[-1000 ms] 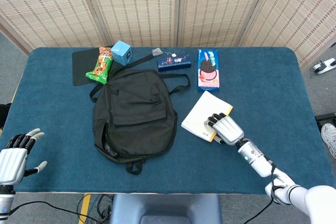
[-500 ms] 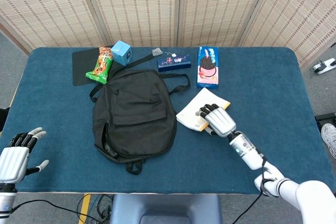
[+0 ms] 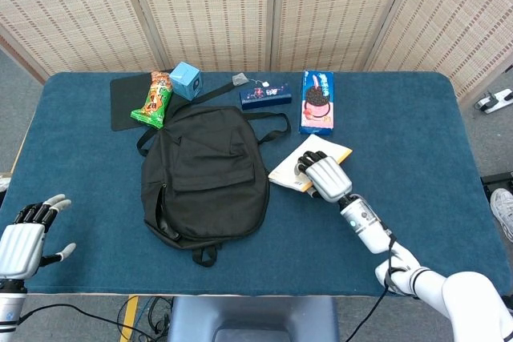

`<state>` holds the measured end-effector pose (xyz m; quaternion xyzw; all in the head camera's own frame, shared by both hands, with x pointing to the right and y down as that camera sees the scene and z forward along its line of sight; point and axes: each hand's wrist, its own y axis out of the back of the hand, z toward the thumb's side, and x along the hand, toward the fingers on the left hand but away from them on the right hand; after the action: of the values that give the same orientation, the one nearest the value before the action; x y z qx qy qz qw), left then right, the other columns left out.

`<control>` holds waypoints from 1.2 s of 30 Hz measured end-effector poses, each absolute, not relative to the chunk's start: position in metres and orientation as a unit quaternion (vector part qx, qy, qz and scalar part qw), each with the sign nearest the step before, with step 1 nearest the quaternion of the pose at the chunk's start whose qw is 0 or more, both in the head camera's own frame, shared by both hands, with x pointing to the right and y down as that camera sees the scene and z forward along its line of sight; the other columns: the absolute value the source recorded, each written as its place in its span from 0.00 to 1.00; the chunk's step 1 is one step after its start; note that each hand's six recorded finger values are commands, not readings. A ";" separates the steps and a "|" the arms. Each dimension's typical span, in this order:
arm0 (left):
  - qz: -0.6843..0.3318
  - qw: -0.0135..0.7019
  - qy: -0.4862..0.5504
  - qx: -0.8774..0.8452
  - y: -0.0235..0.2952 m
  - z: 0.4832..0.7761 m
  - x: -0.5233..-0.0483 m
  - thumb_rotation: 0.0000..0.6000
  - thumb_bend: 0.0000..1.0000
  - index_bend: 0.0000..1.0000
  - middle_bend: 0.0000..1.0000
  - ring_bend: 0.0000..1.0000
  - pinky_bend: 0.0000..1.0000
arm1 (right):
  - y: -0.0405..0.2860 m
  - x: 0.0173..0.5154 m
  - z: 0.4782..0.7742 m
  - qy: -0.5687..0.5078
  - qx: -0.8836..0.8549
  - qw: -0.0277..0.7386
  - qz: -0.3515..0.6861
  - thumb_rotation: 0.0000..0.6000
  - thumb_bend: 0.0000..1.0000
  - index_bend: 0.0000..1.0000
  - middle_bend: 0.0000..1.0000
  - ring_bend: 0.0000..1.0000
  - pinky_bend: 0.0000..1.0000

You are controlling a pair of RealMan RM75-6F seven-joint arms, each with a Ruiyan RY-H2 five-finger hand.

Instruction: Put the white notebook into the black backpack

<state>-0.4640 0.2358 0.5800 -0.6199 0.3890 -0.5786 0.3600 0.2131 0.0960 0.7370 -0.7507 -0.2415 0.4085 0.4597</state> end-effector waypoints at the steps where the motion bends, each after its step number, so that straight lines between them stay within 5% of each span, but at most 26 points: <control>1: -0.579 0.360 0.389 -0.620 0.236 0.580 -0.464 1.00 0.12 0.27 0.19 0.21 0.18 | 0.095 0.213 0.736 -0.244 -0.750 0.459 0.408 1.00 0.28 0.45 0.35 0.22 0.30; 21: -0.573 0.365 0.378 -0.629 0.228 0.584 -0.463 1.00 0.12 0.28 0.19 0.21 0.18 | 0.092 0.222 0.733 -0.258 -0.742 0.463 0.410 1.00 0.31 0.65 0.41 0.25 0.30; 36: -0.481 0.385 0.321 -0.720 0.157 0.594 -0.412 1.00 0.12 0.28 0.23 0.26 0.20 | 0.078 0.250 0.675 -0.223 -0.696 0.560 0.390 1.00 0.41 0.65 0.43 0.27 0.30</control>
<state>-0.4118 0.1569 0.5941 -0.7197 0.3205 -0.4805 0.3852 0.2505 0.0784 0.6752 -0.6958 -0.2234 0.3902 0.5601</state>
